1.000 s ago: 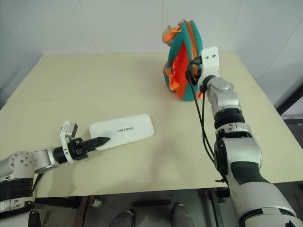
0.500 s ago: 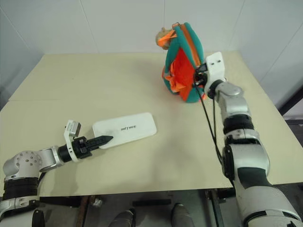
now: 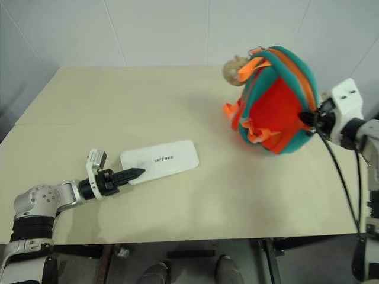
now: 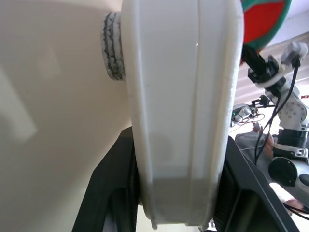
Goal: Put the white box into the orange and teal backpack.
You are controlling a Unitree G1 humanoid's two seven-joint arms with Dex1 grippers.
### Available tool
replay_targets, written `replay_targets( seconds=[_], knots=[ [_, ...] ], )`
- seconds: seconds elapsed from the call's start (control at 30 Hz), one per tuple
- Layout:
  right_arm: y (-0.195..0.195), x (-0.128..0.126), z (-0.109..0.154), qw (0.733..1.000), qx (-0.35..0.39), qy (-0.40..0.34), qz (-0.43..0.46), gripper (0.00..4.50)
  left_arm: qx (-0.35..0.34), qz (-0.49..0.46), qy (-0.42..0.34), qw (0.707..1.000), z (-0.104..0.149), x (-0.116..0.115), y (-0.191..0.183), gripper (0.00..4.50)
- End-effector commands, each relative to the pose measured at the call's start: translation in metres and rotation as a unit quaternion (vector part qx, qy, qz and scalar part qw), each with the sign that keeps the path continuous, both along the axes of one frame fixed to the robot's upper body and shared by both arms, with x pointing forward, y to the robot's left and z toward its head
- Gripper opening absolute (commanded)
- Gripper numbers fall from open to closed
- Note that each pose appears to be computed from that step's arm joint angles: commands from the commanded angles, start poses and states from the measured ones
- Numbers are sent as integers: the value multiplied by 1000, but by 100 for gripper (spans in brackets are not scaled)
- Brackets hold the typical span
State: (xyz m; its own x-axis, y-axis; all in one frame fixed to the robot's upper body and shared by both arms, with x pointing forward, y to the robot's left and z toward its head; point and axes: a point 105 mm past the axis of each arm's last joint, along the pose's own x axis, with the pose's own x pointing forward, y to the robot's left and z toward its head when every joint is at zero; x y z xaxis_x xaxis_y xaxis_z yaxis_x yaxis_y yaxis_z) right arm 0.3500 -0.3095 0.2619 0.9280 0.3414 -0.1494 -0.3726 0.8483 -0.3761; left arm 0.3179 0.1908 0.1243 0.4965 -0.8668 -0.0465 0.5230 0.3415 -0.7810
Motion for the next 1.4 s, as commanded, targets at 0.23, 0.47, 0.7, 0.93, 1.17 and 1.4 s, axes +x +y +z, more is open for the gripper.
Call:
replay_targets(
  seconds=[0.23,0.47,0.7,0.93,1.17,1.4],
  knots=[
    [5,-13,-18,998,-36,9,40,154,19,-13,0,1000,4,1,-2,145],
    [-4,-35,4,999,-48,-23,-1,374,26,-27,4,999,4,10,-5,145],
    [-6,-69,6,998,-46,-3,-44,446,27,-33,-8,999,8,28,-11,145],
    [62,-98,-13,995,34,73,64,446,31,-35,-13,999,7,31,-8,145],
    [120,-72,-21,983,100,57,141,446,30,-16,-20,999,10,25,3,145],
    [109,18,-11,993,115,-22,11,446,28,9,-29,999,18,16,15,145]
  ],
)
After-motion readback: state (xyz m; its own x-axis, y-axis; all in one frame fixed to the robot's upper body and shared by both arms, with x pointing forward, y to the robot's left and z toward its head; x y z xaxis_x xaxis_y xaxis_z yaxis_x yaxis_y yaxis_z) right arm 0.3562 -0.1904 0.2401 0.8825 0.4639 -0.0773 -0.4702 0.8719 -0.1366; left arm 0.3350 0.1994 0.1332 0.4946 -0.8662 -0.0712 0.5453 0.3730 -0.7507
